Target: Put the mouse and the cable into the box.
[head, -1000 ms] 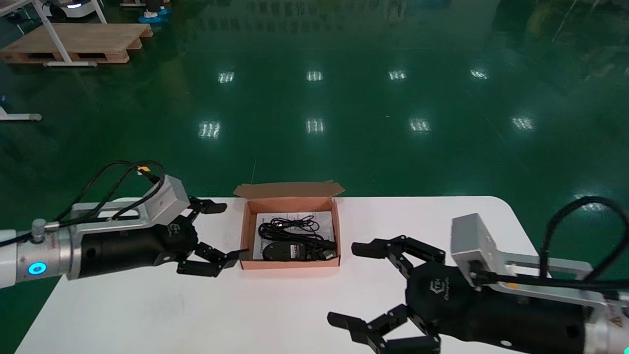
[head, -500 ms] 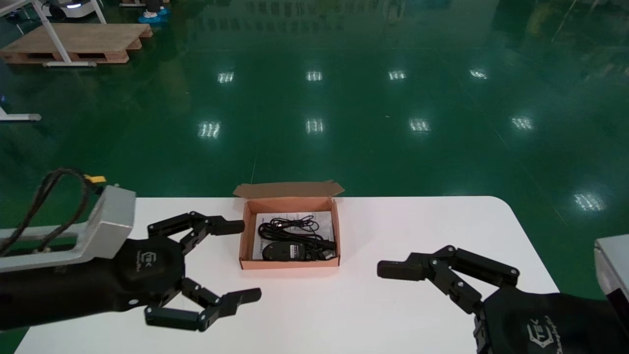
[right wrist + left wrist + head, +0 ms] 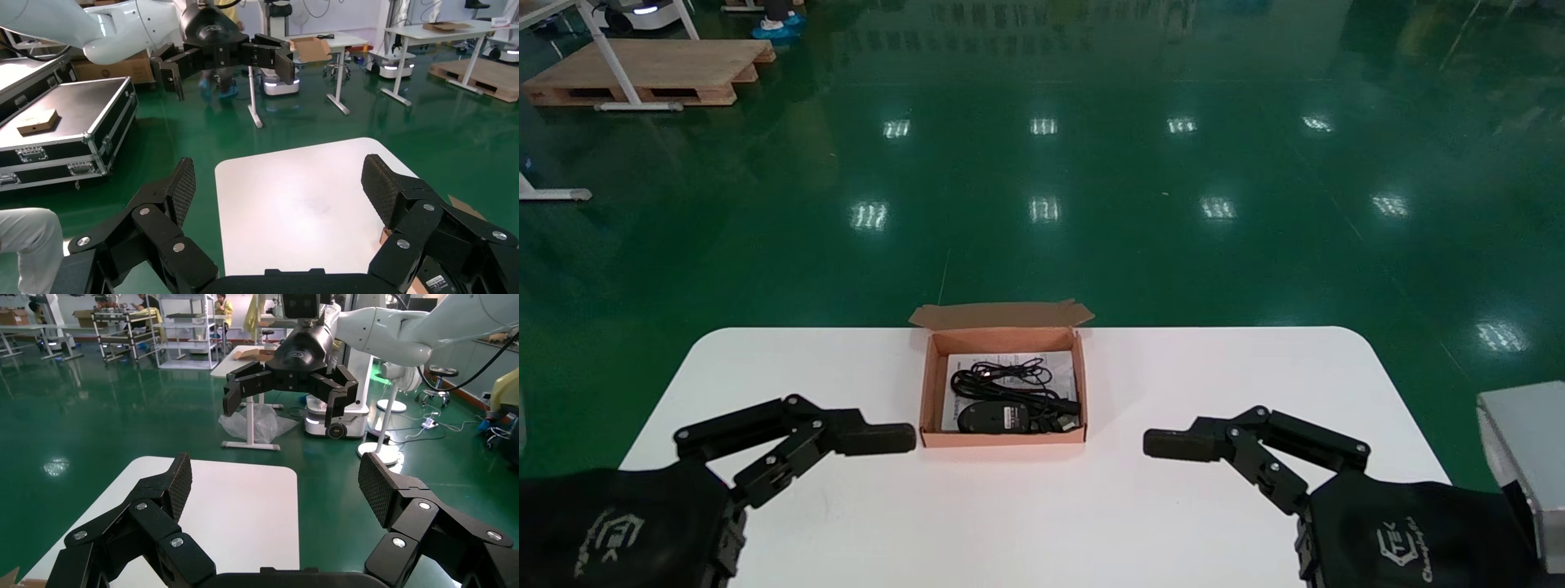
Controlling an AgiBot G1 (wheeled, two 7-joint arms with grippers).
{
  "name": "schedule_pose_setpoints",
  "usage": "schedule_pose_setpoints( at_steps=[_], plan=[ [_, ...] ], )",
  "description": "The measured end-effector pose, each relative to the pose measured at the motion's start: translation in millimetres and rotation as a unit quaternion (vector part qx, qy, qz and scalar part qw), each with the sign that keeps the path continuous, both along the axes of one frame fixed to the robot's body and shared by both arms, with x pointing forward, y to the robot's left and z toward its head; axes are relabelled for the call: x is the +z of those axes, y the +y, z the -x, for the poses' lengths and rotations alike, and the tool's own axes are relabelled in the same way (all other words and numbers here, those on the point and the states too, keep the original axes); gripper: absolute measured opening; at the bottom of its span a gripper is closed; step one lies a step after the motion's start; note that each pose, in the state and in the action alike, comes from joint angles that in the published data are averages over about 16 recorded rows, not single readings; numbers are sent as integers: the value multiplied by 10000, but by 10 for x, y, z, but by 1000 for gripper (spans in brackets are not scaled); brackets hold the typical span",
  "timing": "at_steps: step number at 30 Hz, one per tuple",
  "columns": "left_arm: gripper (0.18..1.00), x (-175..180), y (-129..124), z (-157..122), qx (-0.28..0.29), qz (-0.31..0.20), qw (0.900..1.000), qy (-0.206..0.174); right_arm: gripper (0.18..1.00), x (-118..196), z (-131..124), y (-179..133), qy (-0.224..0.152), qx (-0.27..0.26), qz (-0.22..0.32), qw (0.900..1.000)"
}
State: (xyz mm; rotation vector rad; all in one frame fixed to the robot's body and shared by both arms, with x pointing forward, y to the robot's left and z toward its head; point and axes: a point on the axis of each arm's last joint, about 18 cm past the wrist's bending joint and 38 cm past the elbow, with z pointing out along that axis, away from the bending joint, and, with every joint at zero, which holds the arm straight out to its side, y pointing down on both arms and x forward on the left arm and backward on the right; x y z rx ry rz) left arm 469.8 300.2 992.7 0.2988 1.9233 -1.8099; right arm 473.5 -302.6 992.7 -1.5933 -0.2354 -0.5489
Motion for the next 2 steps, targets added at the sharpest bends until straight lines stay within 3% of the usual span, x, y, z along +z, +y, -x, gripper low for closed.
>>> schedule_pose_setpoints(
  at_steps=[2],
  plan=[
    [1001,3,2,36,-59,7,10000,-15,1001,1,4,-1,-2,6,-1,10000]
  ],
)
